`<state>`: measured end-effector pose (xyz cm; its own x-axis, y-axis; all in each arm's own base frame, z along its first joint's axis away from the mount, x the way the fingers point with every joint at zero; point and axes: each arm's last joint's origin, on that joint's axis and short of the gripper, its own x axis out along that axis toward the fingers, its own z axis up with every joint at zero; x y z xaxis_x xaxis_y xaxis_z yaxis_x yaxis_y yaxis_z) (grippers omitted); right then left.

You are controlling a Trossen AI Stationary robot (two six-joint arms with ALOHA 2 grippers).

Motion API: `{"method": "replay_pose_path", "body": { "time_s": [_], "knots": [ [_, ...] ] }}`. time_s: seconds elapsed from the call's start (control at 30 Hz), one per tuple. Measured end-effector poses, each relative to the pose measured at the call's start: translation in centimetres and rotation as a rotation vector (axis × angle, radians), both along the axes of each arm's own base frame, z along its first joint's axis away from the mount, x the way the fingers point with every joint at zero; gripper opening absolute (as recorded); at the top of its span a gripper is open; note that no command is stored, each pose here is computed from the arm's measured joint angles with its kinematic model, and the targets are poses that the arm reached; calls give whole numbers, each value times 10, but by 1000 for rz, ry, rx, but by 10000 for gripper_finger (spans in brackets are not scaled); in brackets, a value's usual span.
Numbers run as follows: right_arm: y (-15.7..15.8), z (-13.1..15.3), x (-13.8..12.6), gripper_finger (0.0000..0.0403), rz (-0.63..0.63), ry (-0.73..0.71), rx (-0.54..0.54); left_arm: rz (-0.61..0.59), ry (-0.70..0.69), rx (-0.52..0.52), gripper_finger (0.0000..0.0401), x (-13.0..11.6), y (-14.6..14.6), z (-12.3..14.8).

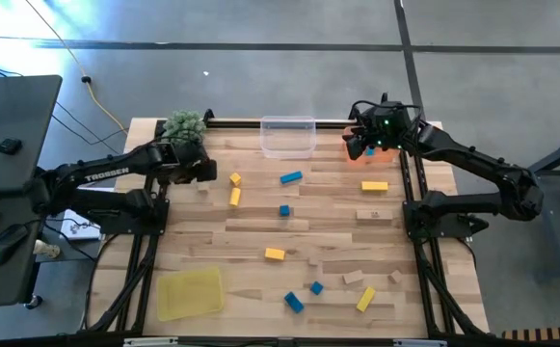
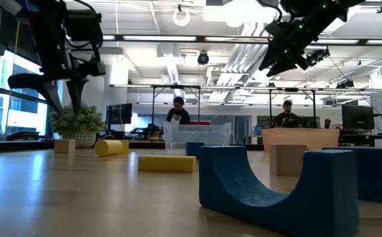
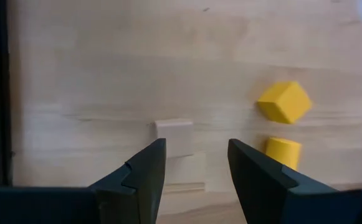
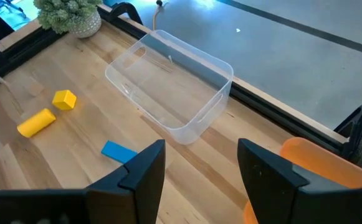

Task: Sort & place blocks by color
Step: Put the brown block into the yellow bin

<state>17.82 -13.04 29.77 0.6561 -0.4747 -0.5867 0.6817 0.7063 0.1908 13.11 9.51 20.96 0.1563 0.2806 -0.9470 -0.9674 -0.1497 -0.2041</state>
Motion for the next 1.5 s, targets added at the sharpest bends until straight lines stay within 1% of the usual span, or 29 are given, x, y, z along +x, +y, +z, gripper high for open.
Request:
{"method": "replay_pose_path", "body": {
  "time_s": [0.2,0.43,1.3,1.5],
  "knots": [
    [0,0,0,188,13,-4,7,45,60,-57,161,8,5,-13],
    [0,1,1,188,30,-12,-5,38,83,-125,161,15,8,-24],
    [0,1,1,188,30,-16,-8,38,188,-195,161,31,19,-56],
    [0,1,1,188,30,-17,-9,-21,228,-210,153,33,21,-64]
  ]
}}
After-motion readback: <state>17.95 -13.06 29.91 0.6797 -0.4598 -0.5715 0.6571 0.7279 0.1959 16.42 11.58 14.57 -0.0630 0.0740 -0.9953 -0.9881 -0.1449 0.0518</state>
